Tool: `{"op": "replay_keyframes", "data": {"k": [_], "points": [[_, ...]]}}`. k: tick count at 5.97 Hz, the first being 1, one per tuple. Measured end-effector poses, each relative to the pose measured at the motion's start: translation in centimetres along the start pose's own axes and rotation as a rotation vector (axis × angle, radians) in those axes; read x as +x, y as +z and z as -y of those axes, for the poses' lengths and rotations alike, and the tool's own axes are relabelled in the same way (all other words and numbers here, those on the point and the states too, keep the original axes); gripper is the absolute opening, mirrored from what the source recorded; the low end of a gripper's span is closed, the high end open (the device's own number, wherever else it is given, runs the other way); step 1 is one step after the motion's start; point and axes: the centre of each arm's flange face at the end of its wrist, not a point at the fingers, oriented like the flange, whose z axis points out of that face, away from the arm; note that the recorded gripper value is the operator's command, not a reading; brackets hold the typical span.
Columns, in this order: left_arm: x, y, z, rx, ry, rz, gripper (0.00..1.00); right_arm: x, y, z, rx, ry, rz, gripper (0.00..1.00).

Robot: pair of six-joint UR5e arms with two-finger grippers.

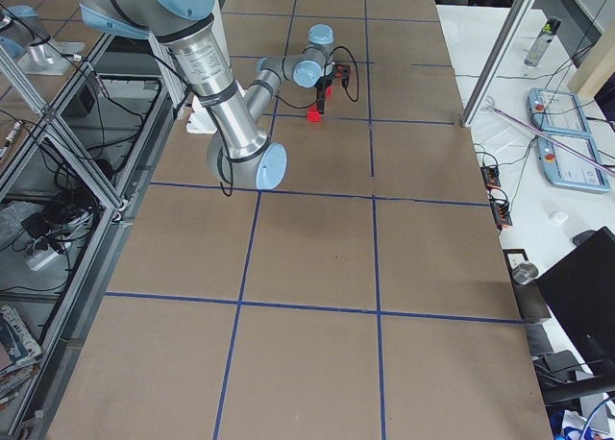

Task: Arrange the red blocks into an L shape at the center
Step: 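Set the cube down at center and open the right gripper, then raise the right gripper away while the left gripper reaches toward the nearer red cube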

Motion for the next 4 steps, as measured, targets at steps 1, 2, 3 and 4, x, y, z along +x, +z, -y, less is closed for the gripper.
{"op": "replay_keyframes", "data": {"k": [1,2,3,4], "points": [[4.7,2.7,0.8,0.012,0.044,-0.037,1.0,3.4,-1.9,1.4,0.005,0.032,0.005,1.0],[10.0,5.2,1.7,0.004,0.085,-0.081,1.0,7.1,-3.5,2.6,0.011,0.045,0.001,1.0],[15.1,6.9,2.5,-0.014,0.103,-0.118,1.0,10.9,-4.4,3.3,0.012,0.023,-0.017,1.0],[19.5,8.5,2.9,-0.025,0.138,-0.129,1.0,13.9,-4.6,3.9,0.008,-0.003,-0.04,1.0]]}}
